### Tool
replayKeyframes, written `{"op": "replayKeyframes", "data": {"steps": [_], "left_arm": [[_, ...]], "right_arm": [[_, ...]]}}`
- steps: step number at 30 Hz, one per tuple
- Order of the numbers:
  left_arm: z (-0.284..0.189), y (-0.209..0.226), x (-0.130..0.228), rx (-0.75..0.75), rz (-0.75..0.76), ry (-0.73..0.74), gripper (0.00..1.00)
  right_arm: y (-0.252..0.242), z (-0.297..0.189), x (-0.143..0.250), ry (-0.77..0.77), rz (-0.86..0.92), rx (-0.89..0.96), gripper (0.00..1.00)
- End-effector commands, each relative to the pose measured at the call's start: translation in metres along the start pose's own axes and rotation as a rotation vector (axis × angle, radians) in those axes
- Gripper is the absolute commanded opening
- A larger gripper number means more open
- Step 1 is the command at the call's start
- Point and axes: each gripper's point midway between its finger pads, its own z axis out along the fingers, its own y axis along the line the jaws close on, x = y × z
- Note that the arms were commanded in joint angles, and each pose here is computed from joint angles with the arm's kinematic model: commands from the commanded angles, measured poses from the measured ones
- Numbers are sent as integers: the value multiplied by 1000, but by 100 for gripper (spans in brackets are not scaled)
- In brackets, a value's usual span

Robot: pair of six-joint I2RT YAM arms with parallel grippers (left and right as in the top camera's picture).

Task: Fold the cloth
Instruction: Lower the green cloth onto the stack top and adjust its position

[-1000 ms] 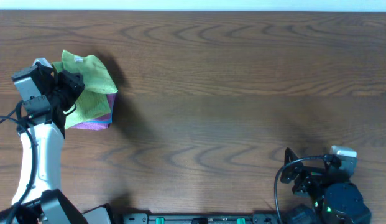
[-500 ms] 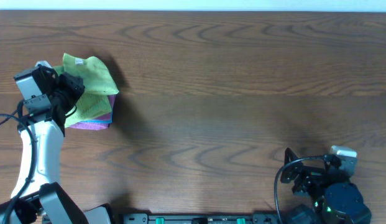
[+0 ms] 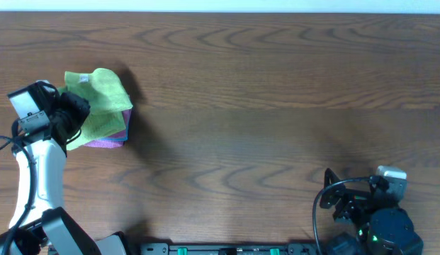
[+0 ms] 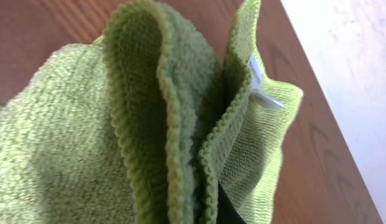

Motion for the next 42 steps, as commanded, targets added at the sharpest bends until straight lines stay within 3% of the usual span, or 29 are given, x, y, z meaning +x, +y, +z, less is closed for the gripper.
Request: {"op": "replayKeyframes", "data": {"steps": [1,17,20,21,36,40,42], "left_arm": [[-8,-1,-13,-2,38,-26,6],[-28,6,-9,-22,49,-17,6],[-28,6,-9,-22,53,-18,32],[-28,6,-9,-22,54,-19,36],[-31,3,-11,-14,63,-31,61],[-38,-2,-12,-2,79,-43,79],[-42,-5,-12,5,82,-50,93]], "right_arm": [[-2,0,0,-5,14,12,99],[-2,0,0,-4,13,11,99],[-2,0,0,-5,14,11,99],[-2,0,0,-5,14,11,99],[-2,0,0,-5,14,11,99],[-2,0,0,-5,14,11,99],[-2,0,0,-5,14,12,99]]}}
